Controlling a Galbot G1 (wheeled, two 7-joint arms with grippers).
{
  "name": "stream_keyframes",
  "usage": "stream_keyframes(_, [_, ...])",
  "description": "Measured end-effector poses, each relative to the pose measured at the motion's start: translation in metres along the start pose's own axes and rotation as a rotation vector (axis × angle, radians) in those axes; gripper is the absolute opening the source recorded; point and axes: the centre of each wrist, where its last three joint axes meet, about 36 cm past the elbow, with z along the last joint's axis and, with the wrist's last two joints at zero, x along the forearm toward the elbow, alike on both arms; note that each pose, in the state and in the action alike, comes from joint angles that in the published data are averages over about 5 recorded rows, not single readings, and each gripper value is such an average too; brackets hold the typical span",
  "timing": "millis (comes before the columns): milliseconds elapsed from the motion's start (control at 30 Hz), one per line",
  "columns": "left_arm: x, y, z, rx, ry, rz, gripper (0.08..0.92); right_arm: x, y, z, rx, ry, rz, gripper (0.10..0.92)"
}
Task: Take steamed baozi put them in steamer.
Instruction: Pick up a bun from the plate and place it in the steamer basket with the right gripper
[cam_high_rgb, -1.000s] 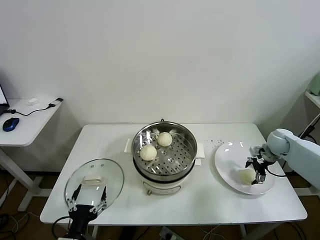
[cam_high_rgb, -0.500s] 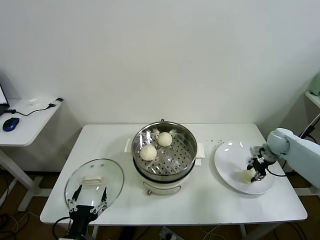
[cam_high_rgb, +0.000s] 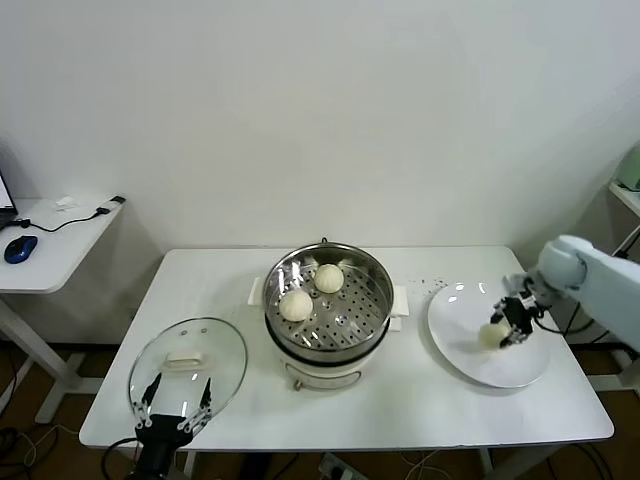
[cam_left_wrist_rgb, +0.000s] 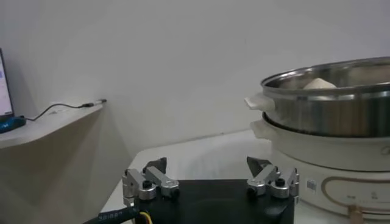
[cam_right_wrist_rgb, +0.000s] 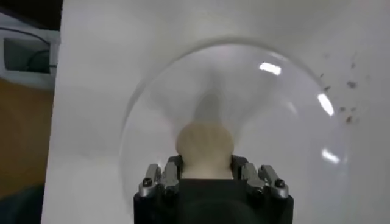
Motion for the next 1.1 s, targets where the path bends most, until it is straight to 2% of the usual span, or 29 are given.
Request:
stream_keyframes(300, [0.002, -0.001, -0.002, 0.001, -0.002, 0.002, 0.823, 0.105, -0.064, -0.105, 0.513, 0.06, 0.088, 0.551])
stream_keyframes(500, [0.005, 0.0, -0.003, -0.001, -0.001, 0.0, 0.823, 0.139, -0.082, -0.196, 0.872, 0.109, 0.109, 0.557])
stream_keyframes(733, [0.009, 0.0, -0.001, 0.005, 0.003, -0.002, 0.823, 0.134, -0.083, -0.293, 1.21, 0.137, 0.095, 0.56])
stream_keyframes(1100, [0.01, 0.003, 0.002, 0.012, 0.011, -0.008, 0.823, 0.069, -0.065, -0.386, 1.472, 0.067, 0.011, 0.56])
